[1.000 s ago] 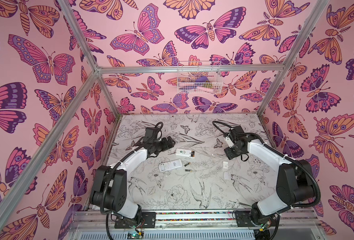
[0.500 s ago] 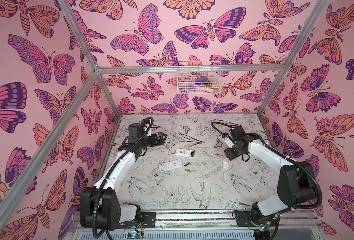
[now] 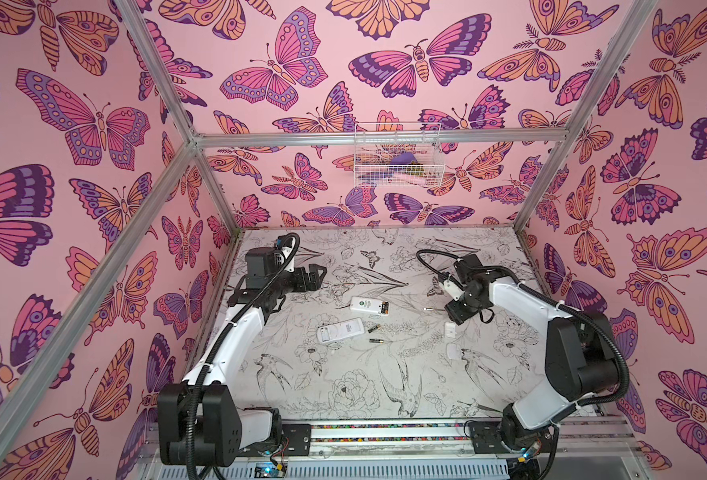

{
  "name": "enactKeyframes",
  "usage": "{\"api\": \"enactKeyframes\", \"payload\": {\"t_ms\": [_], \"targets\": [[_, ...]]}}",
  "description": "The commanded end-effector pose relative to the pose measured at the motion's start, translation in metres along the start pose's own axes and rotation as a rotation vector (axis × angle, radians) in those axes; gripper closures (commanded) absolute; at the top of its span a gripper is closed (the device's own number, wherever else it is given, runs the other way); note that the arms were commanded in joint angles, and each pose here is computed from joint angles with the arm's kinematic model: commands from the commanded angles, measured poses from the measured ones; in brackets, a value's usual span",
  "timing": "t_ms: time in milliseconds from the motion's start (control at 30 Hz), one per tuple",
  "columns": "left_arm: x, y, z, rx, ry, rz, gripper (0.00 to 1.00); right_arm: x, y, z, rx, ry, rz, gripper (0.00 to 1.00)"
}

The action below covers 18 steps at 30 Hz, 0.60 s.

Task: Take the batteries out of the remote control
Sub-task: 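Move the right gripper over the clear-handled screwdriver while the left gripper lifts away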

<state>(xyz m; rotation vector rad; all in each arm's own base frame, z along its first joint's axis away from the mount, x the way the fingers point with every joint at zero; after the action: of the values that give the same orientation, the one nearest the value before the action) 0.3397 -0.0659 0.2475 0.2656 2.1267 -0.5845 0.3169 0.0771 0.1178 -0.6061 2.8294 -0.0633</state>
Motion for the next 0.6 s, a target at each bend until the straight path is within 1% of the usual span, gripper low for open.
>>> {"api": "enactKeyframes", "payload": {"t_ms": [0,167,300,567], "targets": [[0.000,0.001,-0.003,0.019,-0.014,0.008,0.00,-0.003,-0.001,0.008,-0.014,0.020,-0.030,0.35],[0.003,0.003,-0.002,0.017,-0.015,0.014,0.00,-0.012,-0.008,0.016,0.037,0.012,-0.053,0.35],[0.001,0.006,-0.004,0.007,-0.020,0.002,0.00,-0.017,-0.010,0.016,0.040,-0.001,-0.074,0.35],[0.003,0.009,-0.004,-0.001,-0.025,0.009,0.00,-0.022,-0.018,0.028,0.060,0.012,-0.066,0.37]]}}
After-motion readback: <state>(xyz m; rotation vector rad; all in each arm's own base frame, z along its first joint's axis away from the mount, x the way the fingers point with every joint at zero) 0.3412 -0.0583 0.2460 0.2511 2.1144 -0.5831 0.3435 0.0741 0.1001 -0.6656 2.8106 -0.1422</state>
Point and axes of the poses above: each gripper's point midway between its finger pads, its own z axis out along the fingers, its own y axis along the line the jaws close on, x = y × z, the point moved 6 cm from there along -z, back along the fingers, and after that the axes turned 8 degrees about z, right-handed, at the moved point
